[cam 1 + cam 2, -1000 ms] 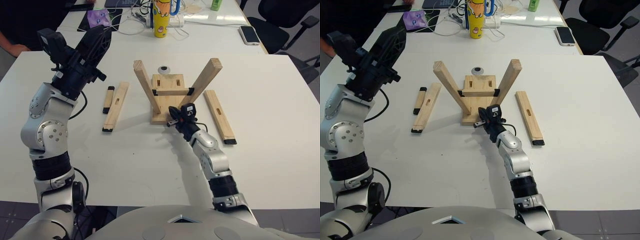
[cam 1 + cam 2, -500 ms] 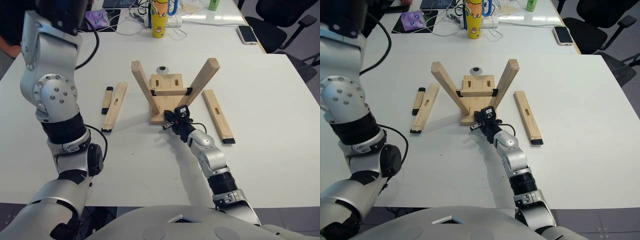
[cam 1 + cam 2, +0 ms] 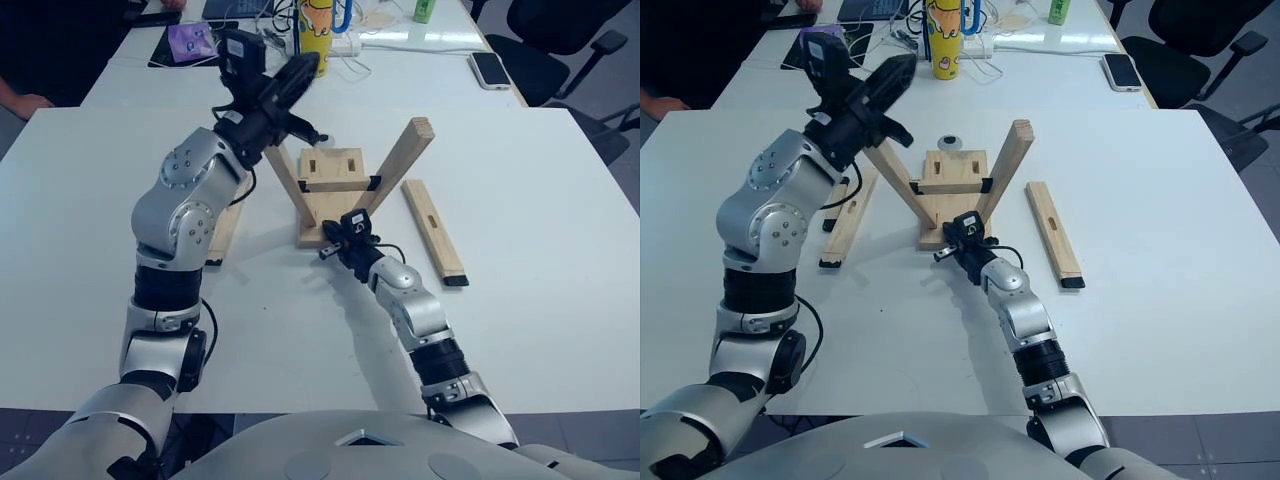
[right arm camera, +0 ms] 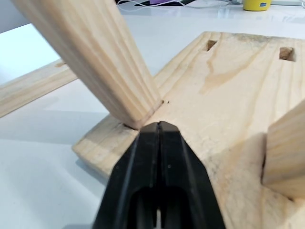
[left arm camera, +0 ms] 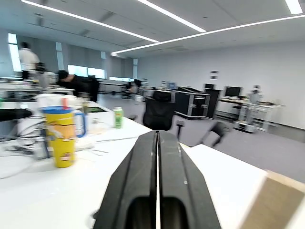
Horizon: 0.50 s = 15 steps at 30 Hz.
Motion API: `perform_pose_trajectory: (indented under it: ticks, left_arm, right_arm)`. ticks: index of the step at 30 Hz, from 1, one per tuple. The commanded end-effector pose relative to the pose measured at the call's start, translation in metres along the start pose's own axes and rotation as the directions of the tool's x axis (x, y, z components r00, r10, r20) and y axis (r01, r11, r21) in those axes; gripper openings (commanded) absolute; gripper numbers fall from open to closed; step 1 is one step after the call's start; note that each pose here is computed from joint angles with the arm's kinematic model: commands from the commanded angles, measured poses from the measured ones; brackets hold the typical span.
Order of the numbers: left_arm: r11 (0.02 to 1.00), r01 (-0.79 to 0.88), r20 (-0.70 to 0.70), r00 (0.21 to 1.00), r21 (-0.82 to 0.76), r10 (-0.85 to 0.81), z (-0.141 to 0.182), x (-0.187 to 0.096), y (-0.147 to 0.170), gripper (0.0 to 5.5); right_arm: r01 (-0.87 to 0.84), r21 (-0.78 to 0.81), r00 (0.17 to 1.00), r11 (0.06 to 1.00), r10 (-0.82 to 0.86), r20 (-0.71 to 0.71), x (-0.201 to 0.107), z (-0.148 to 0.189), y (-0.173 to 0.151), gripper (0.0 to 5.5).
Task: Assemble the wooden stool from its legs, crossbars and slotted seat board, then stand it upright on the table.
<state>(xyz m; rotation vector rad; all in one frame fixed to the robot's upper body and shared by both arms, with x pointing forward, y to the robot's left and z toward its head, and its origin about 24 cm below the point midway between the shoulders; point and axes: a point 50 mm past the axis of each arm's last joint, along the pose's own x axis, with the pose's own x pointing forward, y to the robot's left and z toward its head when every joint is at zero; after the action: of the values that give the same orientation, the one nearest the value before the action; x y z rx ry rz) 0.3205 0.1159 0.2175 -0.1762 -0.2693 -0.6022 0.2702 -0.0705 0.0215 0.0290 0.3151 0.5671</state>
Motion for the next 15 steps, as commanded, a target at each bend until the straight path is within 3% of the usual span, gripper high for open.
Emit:
perform_pose_trajectory:
  ticks: [1,4,6,7,8,9,10,11,13,15]
  left_arm:
    - [0.987,-0.060,0.391,0.920,0.149,-0.003,0.088,0.001,-0.006,0.01]
    - [0.966,-0.085,0.558,0.827,0.244,-0.068,0.135,-0.009,-0.020,0.01]
    - [0.975,-0.062,0.531,0.845,0.211,-0.061,0.126,-0.007,-0.023,0.01]
    - [0.991,-0.058,0.470,0.883,0.123,-0.007,0.106,-0.005,-0.019,0.01]
    - [0.996,-0.090,0.327,0.942,0.016,0.080,0.072,-0.003,-0.010,0.01]
    - [0.993,-0.099,0.094,0.990,-0.064,0.105,0.026,-0.001,-0.007,0.01]
    - [0.992,-0.079,-0.230,0.972,-0.102,0.054,-0.038,-0.009,-0.013,0.01]
    - [0.977,-0.121,-0.424,0.905,-0.173,0.037,-0.085,-0.026,-0.016,0.01]
    - [0.965,-0.191,-0.590,0.806,-0.181,0.049,-0.126,-0.052,-0.014,0.01]
    - [0.980,-0.163,-0.553,0.830,-0.113,0.074,-0.115,-0.042,-0.010,0.01]
  right_arm:
    - [0.050,0.065,0.960,0.997,-0.030,-0.277,-0.013,-0.059,-0.003,0.00]
    - [0.062,0.068,0.959,0.996,-0.041,-0.279,-0.012,-0.060,-0.006,0.00]
    - [0.066,0.069,0.959,0.995,-0.045,-0.279,-0.012,-0.060,-0.006,0.00]
    - [0.064,0.069,0.960,0.996,-0.043,-0.275,-0.011,-0.058,-0.006,0.00]
    - [0.057,0.066,0.962,0.996,-0.037,-0.271,-0.010,-0.057,-0.005,0.00]
    - [0.049,0.063,0.963,0.997,-0.030,-0.269,-0.009,-0.055,-0.005,0.00]
    - [0.045,0.061,0.964,0.997,-0.028,-0.266,-0.008,-0.054,-0.004,0.00]
    - [0.041,0.060,0.964,0.997,-0.024,-0.266,-0.007,-0.054,-0.004,0.00]
    - [0.025,0.054,0.964,0.998,-0.010,-0.267,-0.005,-0.053,-0.002,0.00]
    - [0.030,0.053,0.963,0.998,-0.014,-0.270,-0.005,-0.053,-0.004,0.00]
